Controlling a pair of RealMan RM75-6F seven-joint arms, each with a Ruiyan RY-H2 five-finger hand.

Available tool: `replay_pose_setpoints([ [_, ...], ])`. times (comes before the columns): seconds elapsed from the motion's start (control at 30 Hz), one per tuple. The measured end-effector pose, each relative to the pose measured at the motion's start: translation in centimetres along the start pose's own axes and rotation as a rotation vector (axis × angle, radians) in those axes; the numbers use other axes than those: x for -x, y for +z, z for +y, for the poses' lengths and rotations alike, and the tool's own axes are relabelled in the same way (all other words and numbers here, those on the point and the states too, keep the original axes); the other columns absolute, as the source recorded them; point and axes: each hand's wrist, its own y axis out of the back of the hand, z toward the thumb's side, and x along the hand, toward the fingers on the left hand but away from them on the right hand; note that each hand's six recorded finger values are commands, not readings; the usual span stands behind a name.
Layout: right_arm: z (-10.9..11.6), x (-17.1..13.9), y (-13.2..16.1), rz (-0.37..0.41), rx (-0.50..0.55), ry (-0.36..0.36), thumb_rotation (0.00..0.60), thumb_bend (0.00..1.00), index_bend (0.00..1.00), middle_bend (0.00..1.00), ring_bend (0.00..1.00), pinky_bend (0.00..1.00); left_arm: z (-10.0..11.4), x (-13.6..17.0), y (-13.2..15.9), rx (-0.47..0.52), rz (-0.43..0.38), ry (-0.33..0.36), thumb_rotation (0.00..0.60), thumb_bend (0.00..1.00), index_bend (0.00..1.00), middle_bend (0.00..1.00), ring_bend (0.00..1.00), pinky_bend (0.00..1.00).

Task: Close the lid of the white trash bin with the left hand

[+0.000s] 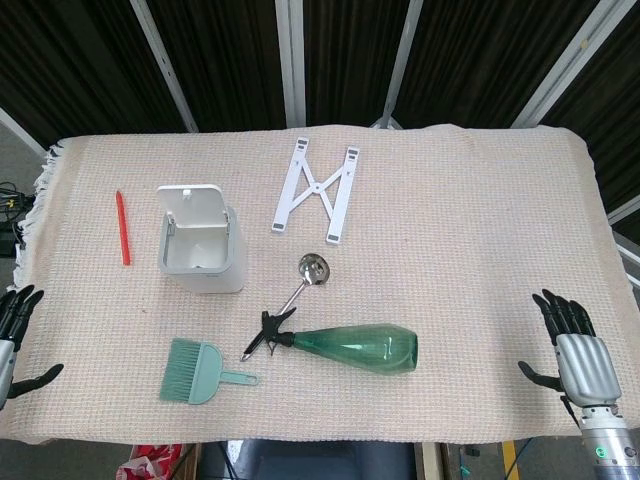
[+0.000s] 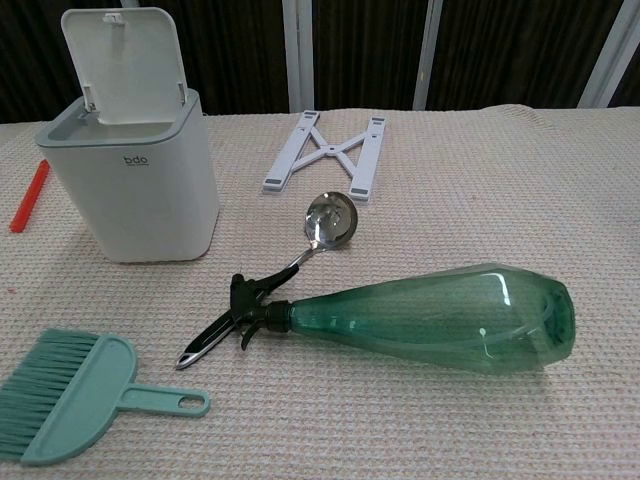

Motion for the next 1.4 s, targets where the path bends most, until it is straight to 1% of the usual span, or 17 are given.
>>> replay_pose_setpoints([
  [0.3, 0.0, -0.1, 0.1, 0.003, 0.005, 0.0, 0.6, 0.23, 0.0, 0.0, 0.0, 0.0, -0.1, -0.2, 0.1, 0.001, 0.002, -0.006, 0.6, 0.09, 0.0, 0.0, 0.0, 0.0],
  [0.33, 0.0, -0.1, 0.1, 0.003, 0.005, -0.001, 0.6, 0.23, 0.0, 0.0, 0.0, 0.0, -0.1, -0.3, 0.2, 0.004, 0.002, -0.008, 0.6, 0.09, 0.0, 0.01, 0.0, 0.04],
  [0.4, 0.0, -0.1, 0.0, 0.0, 0.006, 0.002, 0.6, 0.23, 0.0, 0.0, 0.0, 0.0, 0.1, -0.6, 0.4, 0.012, 0.002, -0.009, 0.6, 0.11, 0.0, 0.11, 0.08, 0.2],
  [0.43, 0.0, -0.1, 0.0, -0.001, 0.008, 0.002, 0.6, 0.23, 0.0, 0.0, 0.0, 0.0, 0.2, -0.8, 0.5, 0.014, 0.001, -0.007, 0.6, 0.14, 0.0, 0.22, 0.17, 0.34],
  [0.47, 0.0, -0.1, 0.0, -0.003, 0.012, 0.004, 0.6, 0.23, 0.0, 0.0, 0.0, 0.0, 0.6, -1.2, 0.7, 0.015, -0.002, 0.001, 0.6, 0.17, 0.0, 0.34, 0.28, 0.47],
  [0.5, 0.0, -0.1, 0.0, -0.004, 0.014, 0.005, 0.6, 0.23, 0.0, 0.0, 0.0, 0.0, 0.9, -1.7, 0.9, 0.014, -0.005, 0.011, 0.6, 0.21, 0.0, 0.42, 0.36, 0.53],
  [0.53, 0.0, -0.1, 0.0, -0.004, 0.016, 0.005, 0.6, 0.23, 0.0, 0.0, 0.0, 0.0, 1.3, -2.2, 1.2, 0.014, -0.01, 0.021, 0.6, 0.27, 0.0, 0.54, 0.46, 0.6],
  [0.57, 0.0, 0.0, 0.0, -0.003, 0.019, 0.006, 0.6, 0.23, 0.0, 0.0, 0.0, 0.0, 1.9, -2.9, 1.6, 0.016, -0.017, 0.034, 0.6, 0.34, 0.0, 0.64, 0.55, 0.67],
  [0.63, -0.1, 0.0, 0.1, -0.002, 0.023, 0.009, 0.6, 0.23, 0.0, 0.0, 0.0, 0.0, 2.7, -4.2, 2.2, 0.024, -0.026, 0.046, 0.6, 0.43, 0.0, 0.77, 0.66, 0.77],
  [0.67, -0.1, 0.0, 0.1, -0.002, 0.025, 0.011, 0.6, 0.23, 0.0, 0.0, 0.0, 0.0, 3.2, -5.0, 2.7, 0.029, -0.03, 0.047, 0.6, 0.48, 0.0, 0.83, 0.71, 0.81],
  [0.77, -0.1, 0.0, 0.1, -0.003, 0.03, 0.012, 0.6, 0.23, 0.0, 0.0, 0.0, 0.0, 4.8, -7.4, 3.8, 0.039, -0.031, 0.042, 0.6, 0.58, 0.0, 0.94, 0.81, 0.89],
  [0.83, -0.1, 0.0, 0.0, -0.008, 0.032, 0.011, 0.6, 0.23, 0.0, 0.0, 0.0, 0.0, 5.8, -8.9, 4.5, 0.044, -0.031, 0.038, 0.6, 0.62, 0.0, 0.98, 0.85, 0.93],
  [0.9, 0.1, 0.0, -0.2, -0.017, 0.038, 0.008, 0.6, 0.23, 0.0, 0.0, 0.0, 0.0, 7.1, -10.6, 5.4, 0.05, -0.03, 0.029, 0.6, 0.65, 0.0, 1.0, 0.88, 0.95],
  [1.0, 0.3, 0.0, -0.6, -0.032, 0.049, 0.003, 0.6, 0.23, 0.0, 0.0, 0.0, 0.0, 8.4, -12.9, 6.6, 0.062, -0.02, 0.0, 0.6, 0.68, 0.0, 1.0, 0.89, 0.96],
  [1.07, 0.3, 0.0, -0.7, -0.039, 0.055, 0.003, 0.6, 0.23, 0.0, 0.0, 0.0, 0.0, 9.1, -14.4, 7.3, 0.075, -0.007, -0.032, 0.6, 0.68, 0.0, 1.0, 0.9, 0.96],
  [1.27, 0.4, 0.0, -0.9, -0.048, 0.067, 0.006, 0.6, 0.23, 0.0, 0.0, 0.0, 0.0, 9.9, -18.2, 9.6, 0.1, 0.034, -0.155, 0.6, 0.69, 0.0, 1.0, 0.9, 0.96],
  [1.4, 0.5, 0.0, -1.1, -0.054, 0.079, 0.007, 0.6, 0.23, 0.0, 0.0, 0.0, 0.0, 10.2, -20.7, 12.0, 0.084, 0.037, -0.217, 0.6, 0.7, 0.02, 1.0, 0.9, 0.97],
])
